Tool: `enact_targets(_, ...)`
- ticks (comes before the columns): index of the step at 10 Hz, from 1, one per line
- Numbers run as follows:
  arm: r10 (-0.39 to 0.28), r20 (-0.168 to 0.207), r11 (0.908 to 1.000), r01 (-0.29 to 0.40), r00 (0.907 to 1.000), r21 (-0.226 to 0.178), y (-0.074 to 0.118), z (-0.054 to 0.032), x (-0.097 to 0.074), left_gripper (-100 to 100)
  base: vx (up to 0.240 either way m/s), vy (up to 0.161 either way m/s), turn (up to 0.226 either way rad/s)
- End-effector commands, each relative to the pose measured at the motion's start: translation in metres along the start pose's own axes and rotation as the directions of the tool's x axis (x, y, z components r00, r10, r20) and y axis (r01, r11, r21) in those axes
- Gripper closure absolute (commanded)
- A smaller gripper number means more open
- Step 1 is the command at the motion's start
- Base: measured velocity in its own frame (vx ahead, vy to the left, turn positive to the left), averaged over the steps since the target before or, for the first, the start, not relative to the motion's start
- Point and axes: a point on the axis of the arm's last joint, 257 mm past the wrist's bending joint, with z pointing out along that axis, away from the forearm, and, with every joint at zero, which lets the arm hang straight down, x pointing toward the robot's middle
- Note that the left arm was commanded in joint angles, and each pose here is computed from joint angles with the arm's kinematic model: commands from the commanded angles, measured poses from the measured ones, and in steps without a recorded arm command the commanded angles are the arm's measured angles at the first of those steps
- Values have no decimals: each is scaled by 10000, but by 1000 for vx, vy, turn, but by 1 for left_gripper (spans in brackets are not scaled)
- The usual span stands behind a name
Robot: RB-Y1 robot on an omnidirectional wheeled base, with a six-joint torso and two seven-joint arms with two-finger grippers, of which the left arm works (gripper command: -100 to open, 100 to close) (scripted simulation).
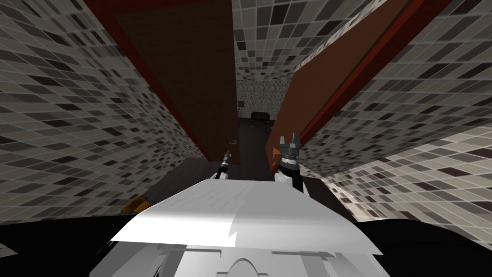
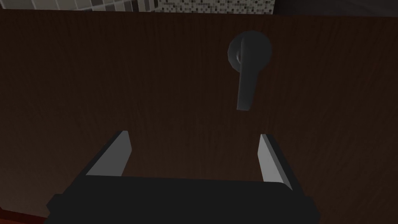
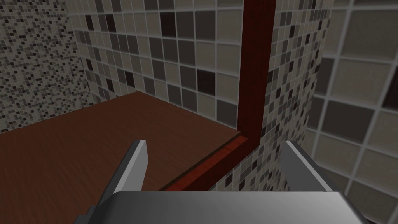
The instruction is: Push the door open
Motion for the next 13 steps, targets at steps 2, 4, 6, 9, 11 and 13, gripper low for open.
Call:
enact_targets(2,29,-109,9993,-33,9999,-366,163,-13,29,-100,77,76,-45)
enact_targets(4,58,-178,9982,-68,9998,-600,263,-23,48,-100,82,64,-30)
enact_targets(6,85,-235,9968,-103,9997,-794,343,-32,62,-100,78,57,-33)
enact_targets(9,138,-332,9935,-175,9994,-1129,478,-54,83,-100,87,52,-30)
enact_targets(11,139,-275,9942,-167,9995,-1065,463,-55,58,-100,84,28,-20)
enact_targets(13,146,-237,9941,-170,9996,-1068,465,-57,43,-100,185,-16,-22)
